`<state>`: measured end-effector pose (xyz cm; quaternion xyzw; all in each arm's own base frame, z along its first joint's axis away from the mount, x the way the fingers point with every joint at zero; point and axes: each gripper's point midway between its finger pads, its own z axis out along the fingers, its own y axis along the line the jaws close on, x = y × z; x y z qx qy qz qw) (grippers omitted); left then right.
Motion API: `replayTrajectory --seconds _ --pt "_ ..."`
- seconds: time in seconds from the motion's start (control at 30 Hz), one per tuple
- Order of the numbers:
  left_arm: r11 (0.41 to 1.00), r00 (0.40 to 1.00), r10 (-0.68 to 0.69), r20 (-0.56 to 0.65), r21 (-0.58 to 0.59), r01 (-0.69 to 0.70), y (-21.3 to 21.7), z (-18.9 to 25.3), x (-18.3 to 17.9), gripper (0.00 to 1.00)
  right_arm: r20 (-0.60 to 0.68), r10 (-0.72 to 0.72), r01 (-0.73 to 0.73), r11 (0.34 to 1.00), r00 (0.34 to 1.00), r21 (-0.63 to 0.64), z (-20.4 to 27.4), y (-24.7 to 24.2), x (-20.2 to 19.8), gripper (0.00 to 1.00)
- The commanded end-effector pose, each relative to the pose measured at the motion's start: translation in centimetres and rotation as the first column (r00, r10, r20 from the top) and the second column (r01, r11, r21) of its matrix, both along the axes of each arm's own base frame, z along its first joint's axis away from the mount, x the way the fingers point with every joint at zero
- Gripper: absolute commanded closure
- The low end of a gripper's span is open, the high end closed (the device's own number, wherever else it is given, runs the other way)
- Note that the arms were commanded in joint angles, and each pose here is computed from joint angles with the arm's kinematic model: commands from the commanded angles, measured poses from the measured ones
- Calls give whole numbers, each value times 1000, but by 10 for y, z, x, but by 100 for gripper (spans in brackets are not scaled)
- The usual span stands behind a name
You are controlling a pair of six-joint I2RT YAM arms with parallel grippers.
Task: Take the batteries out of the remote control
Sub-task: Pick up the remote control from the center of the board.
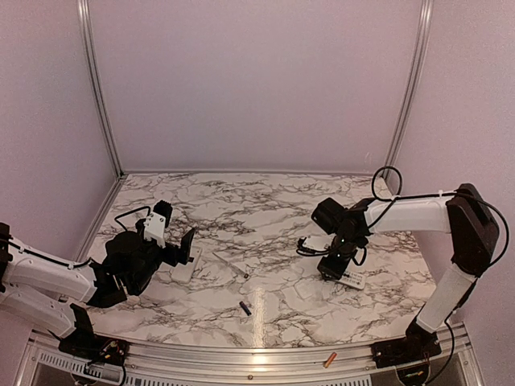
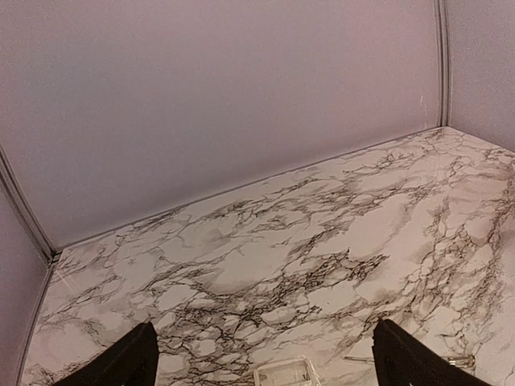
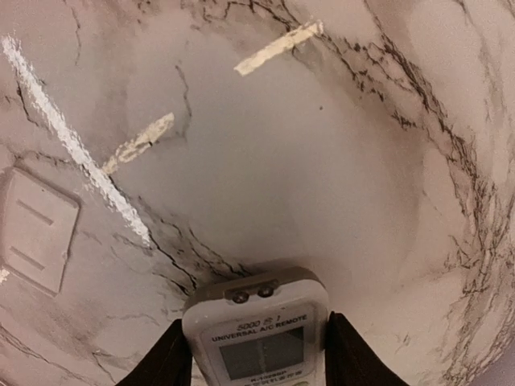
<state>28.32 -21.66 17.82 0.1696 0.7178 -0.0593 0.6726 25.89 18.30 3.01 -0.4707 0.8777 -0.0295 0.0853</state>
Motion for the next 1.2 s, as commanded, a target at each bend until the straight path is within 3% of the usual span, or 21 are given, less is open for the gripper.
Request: replayTrajectory --seconds 0.0,0.17,0.63,1.0,1.17 --pt "1000 1000 9 2 13 -9 3 -1 1 5 30 -9 7 999 1000 49 19 8 10 81" --pt "1000 1000 0 0 14 0 1 -1 1 5 58 -6 2 997 998 73 32 14 15 89" --pt "997 997 -82 2 -6 82 -10 2 -6 5 180 72 -104 979 981 177 79 54 12 91" --pt "973 972 -231 31 -20 232 -30 5 -20 5 338 146 -252 921 930 297 118 113 12 91" --pt "972 971 -235 39 -8 236 -29 5 -21 5 409 120 -284 886 904 367 138 132 22 100"
